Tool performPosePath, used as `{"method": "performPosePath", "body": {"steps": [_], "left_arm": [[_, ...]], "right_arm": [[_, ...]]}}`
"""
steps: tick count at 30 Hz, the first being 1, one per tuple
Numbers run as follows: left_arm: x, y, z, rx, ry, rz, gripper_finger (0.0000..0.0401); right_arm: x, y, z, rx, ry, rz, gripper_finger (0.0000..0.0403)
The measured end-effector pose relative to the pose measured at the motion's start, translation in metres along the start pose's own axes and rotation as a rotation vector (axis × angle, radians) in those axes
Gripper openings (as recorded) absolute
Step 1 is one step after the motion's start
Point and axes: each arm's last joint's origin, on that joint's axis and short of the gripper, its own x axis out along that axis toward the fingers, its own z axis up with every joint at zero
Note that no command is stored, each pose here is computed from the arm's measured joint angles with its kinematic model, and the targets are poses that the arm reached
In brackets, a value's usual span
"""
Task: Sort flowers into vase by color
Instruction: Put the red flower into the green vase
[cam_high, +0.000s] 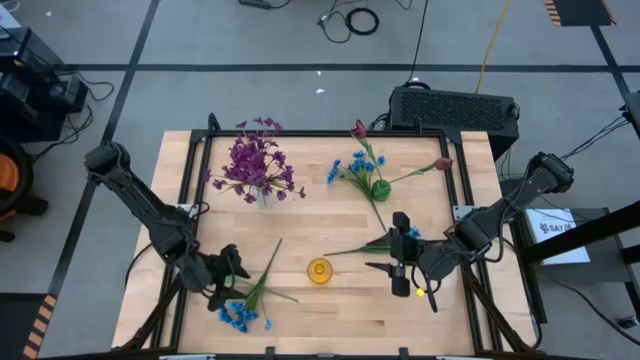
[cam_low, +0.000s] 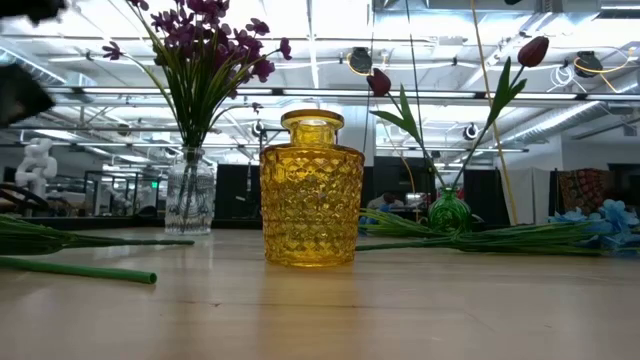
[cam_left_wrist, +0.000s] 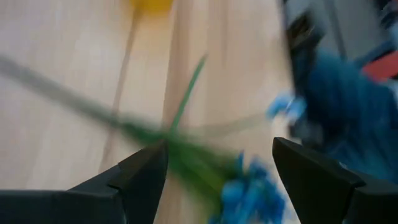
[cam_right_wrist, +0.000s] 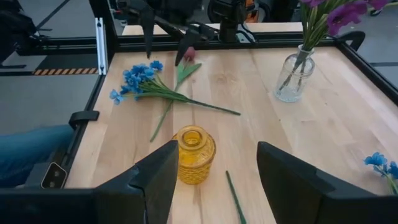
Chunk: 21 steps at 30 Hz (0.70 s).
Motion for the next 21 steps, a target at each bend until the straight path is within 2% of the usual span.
{"method": "performPosePath", "body": {"steps": [2, 6, 12, 21], "left_arm": [[0.001, 0.004, -0.006, -0.027, 0.085, 0.028, 0.0295], [0.003, 0.011, -0.012, -0.008, 0.164, 0.088, 0.0295], [0.006, 0.019, -0.020, 0.072, 0.250, 0.172, 0.0288], [0.026, 0.028, -0.033, 0.224, 0.369, 0.286, 0.0241]], "right_arm": [[0.000, 0.000, 0.000, 0.000, 0.000, -0.001, 0.0210], [0.000, 0.000, 0.000, -0.019, 0.000, -0.001, 0.0210], [0.000, 0.000, 0.000, -0.026, 0.001, -0.001, 0.0210], [0.000, 0.000, 0.000, -0.026, 0.001, -0.001, 0.0210]]}}
